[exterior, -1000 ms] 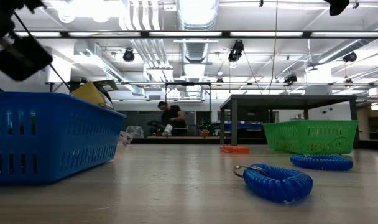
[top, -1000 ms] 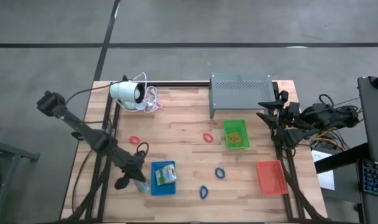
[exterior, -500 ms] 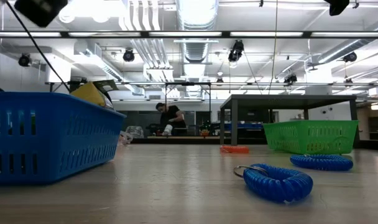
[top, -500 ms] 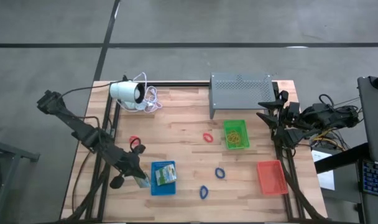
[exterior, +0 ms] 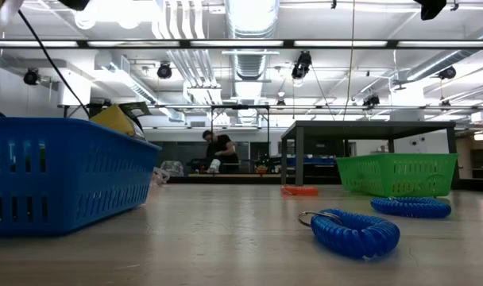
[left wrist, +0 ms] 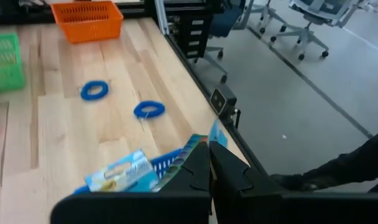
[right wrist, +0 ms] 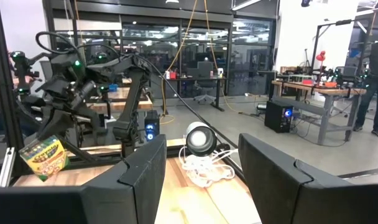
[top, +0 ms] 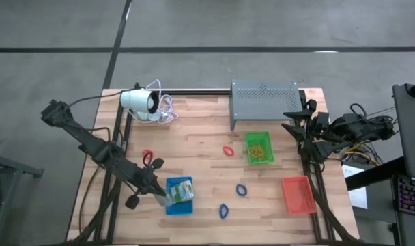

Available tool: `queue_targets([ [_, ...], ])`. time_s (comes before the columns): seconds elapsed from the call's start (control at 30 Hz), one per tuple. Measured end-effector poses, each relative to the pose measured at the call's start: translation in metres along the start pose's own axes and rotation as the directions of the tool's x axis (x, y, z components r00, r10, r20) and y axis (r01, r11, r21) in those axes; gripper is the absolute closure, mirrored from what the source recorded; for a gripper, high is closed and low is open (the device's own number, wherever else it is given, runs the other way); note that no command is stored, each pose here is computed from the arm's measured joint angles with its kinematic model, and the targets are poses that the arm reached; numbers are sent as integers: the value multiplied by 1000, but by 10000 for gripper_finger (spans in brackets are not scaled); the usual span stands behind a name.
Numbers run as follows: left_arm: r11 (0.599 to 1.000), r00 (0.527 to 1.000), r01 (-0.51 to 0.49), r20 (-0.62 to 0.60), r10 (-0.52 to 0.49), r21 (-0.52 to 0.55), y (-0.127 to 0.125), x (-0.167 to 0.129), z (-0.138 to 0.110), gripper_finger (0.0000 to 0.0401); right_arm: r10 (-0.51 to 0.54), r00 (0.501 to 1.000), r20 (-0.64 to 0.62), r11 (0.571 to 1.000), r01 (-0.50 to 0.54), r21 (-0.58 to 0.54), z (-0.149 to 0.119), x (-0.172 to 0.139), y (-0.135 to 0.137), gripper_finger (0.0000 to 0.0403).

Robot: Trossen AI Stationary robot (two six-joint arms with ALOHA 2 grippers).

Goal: Pick & Place Office Desk Supplies
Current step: Put the crayon box into the blue bin

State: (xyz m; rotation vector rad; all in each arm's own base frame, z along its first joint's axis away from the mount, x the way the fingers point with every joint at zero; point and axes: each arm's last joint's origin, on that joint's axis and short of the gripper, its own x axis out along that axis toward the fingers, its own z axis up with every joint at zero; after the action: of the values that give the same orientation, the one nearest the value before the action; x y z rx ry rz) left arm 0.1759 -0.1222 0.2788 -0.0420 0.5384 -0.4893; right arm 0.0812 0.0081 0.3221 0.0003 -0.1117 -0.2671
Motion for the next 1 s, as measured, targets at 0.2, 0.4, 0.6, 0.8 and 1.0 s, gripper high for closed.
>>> queue_targets([
  [0.2, 1000, 1000, 3, -25, -2, 27, 1, 13, 8, 401, -1, 1000, -1, 1000, 1, -1, 0, 0, 0, 204],
  [0.4, 996, 993, 85, -83, -81, 39, 8, 30, 13, 401, -1, 1000, -2, 1000, 1, -1, 0, 0, 0, 204],
  [0.6, 985, 985, 155, -87, -148, 73, 15, 42, 17, 401, -1, 1000, -2, 1000, 1, -1, 0, 0, 0, 204],
  [0.8, 982, 987, 154, -71, -147, 113, 20, 52, 17, 401, 0, 1000, -3, 1000, 0, -2, 0, 0, 0, 204],
  [1.0, 983, 983, 167, -86, -160, 71, 27, 59, 15, 401, -1, 1000, -2, 1000, 1, -2, 0, 0, 0, 204],
])
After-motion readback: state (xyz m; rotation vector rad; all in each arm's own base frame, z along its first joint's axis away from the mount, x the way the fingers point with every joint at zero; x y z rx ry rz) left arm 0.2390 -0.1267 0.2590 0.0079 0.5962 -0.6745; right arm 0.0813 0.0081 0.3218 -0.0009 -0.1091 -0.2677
